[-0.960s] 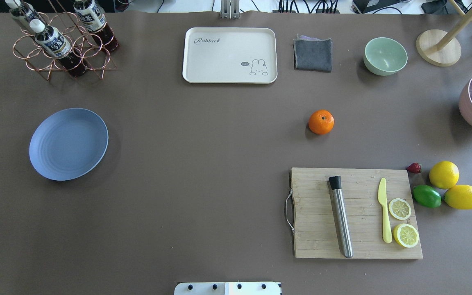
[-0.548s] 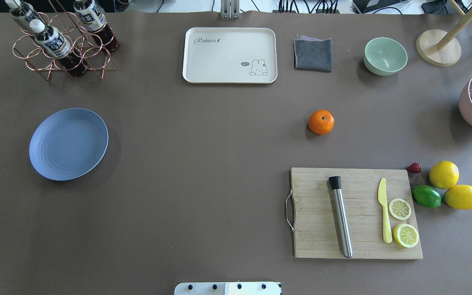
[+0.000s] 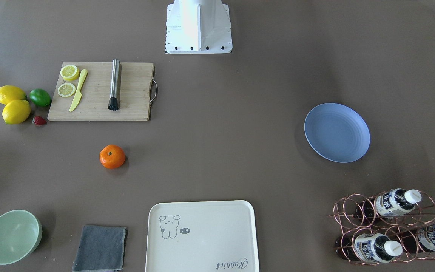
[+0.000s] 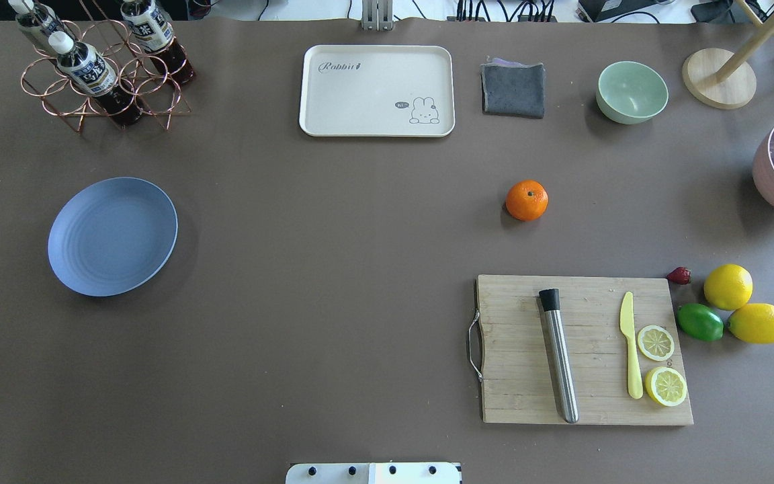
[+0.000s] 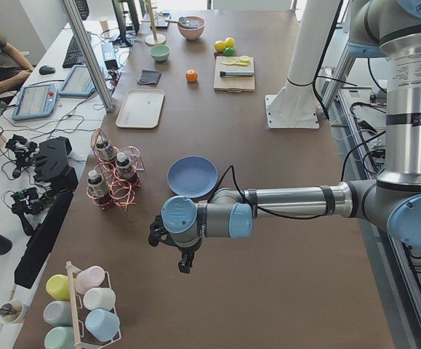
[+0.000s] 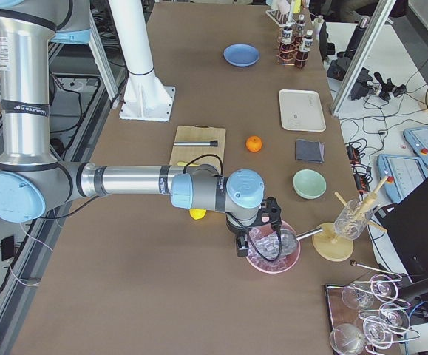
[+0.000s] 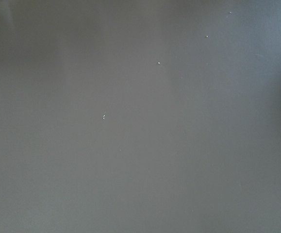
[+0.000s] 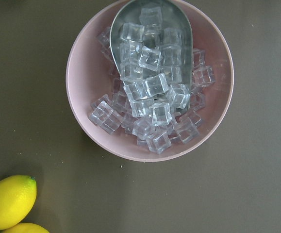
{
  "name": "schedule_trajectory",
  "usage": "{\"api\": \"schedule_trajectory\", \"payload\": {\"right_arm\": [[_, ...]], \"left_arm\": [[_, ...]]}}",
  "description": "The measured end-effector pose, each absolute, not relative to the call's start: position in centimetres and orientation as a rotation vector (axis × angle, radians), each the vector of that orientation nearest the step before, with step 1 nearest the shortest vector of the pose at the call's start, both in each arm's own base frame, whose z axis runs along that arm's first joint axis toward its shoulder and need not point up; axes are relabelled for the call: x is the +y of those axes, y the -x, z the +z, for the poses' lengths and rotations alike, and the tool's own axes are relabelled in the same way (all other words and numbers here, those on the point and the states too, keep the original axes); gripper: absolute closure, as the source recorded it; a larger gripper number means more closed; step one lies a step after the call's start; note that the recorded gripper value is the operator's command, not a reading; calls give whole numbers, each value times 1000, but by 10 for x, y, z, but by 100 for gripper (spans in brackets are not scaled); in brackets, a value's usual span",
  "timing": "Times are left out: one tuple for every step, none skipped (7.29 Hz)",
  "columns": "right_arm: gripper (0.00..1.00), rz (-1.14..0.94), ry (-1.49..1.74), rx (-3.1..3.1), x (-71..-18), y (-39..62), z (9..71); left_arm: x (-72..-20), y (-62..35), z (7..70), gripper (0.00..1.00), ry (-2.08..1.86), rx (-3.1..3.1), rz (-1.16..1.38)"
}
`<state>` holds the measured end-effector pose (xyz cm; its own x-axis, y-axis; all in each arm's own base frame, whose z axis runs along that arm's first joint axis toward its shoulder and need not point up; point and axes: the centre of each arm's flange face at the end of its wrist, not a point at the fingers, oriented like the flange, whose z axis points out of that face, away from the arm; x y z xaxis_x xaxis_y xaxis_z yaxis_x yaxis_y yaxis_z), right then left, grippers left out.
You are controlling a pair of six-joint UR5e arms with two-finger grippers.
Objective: Pick orange to plate
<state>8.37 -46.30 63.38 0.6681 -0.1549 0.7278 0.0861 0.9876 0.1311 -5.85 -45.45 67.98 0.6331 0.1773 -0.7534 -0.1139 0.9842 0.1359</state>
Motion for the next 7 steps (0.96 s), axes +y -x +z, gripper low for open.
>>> {"api": "schedule_trajectory", "payload": {"right_arm": [[0, -132, -81, -830, -462, -83, 637], [0, -129, -71, -828, -460, -84, 641], [0, -127, -64, -822, -457, -84, 645], [0, -128, -60, -821, -454, -84, 649], [0, -129, -56, -820, -452, -84, 651], [0, -129, -54, -819, -451, -84, 652], [0, -130, -55, -815, -450, -85, 652]], "left_arm": [[-455, 59, 677, 2, -95, 865, 163], [-454, 59, 677, 2, -107, 862, 162], [-453, 59, 677, 2, -112, 860, 161], [-451, 59, 679, 2, -111, 860, 160], [-447, 59, 682, 2, -106, 861, 157], [-439, 59, 684, 2, -99, 865, 154], [-434, 59, 685, 2, -97, 867, 153]]}}
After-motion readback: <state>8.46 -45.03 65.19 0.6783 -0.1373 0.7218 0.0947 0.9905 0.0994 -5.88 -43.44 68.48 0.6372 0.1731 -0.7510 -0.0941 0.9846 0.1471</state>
